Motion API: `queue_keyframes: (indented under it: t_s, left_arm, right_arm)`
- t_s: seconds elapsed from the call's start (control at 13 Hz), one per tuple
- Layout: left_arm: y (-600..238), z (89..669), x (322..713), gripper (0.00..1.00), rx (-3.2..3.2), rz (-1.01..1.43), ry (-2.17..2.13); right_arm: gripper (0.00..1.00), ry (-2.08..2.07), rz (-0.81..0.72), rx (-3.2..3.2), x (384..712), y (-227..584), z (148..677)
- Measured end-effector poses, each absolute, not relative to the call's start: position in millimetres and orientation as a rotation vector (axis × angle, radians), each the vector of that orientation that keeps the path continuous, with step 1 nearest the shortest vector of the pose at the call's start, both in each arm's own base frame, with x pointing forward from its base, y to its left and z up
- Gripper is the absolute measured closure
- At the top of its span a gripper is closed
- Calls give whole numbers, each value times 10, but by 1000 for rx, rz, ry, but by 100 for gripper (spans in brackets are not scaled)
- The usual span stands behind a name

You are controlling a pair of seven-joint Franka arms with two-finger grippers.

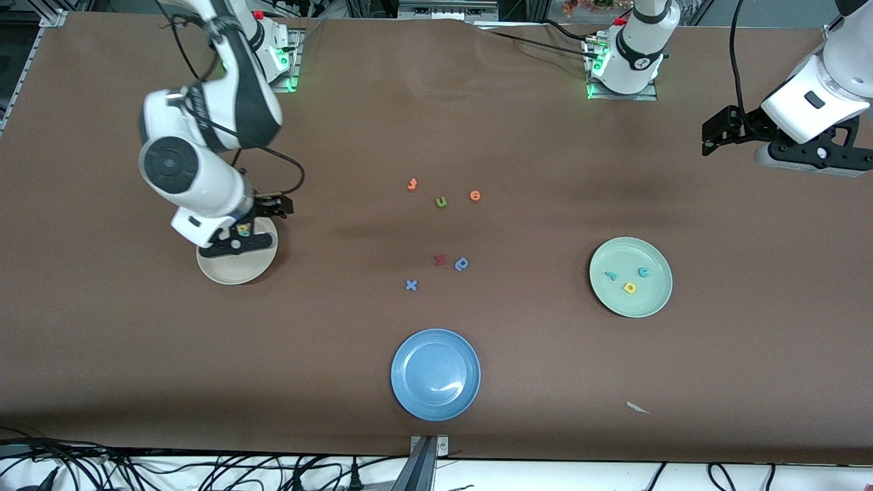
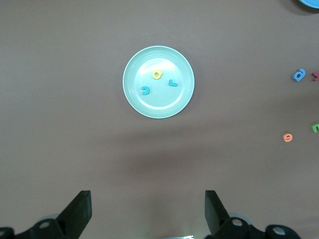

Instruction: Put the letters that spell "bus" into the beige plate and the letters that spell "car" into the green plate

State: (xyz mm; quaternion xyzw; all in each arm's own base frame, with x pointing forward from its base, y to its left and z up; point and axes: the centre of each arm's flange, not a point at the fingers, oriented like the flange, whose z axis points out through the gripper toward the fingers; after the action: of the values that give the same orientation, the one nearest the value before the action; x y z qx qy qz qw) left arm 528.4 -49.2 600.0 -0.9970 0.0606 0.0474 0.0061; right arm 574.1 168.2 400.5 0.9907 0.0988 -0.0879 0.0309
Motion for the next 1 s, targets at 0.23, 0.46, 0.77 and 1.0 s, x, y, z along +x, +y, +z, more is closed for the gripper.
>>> queue_keyframes:
  t_s: [0.23,0.46,0.77,1.0]
  left_arm:
    - [-459,6000,5286,0,-3121,150,180]
    - [-454,6000,5284,0,-3121,153,179]
    - [-469,5999,5282,0,-3120,154,183]
    - [-471,5999,5282,0,-3120,154,184]
  right_arm:
    - [0,260,-231,3080,5707,1368,4718]
    - [0,186,-179,3115,5568,1030,5317]
    - [0,134,-122,3135,5407,789,5931]
    - [0,104,-81,3142,5396,645,6075]
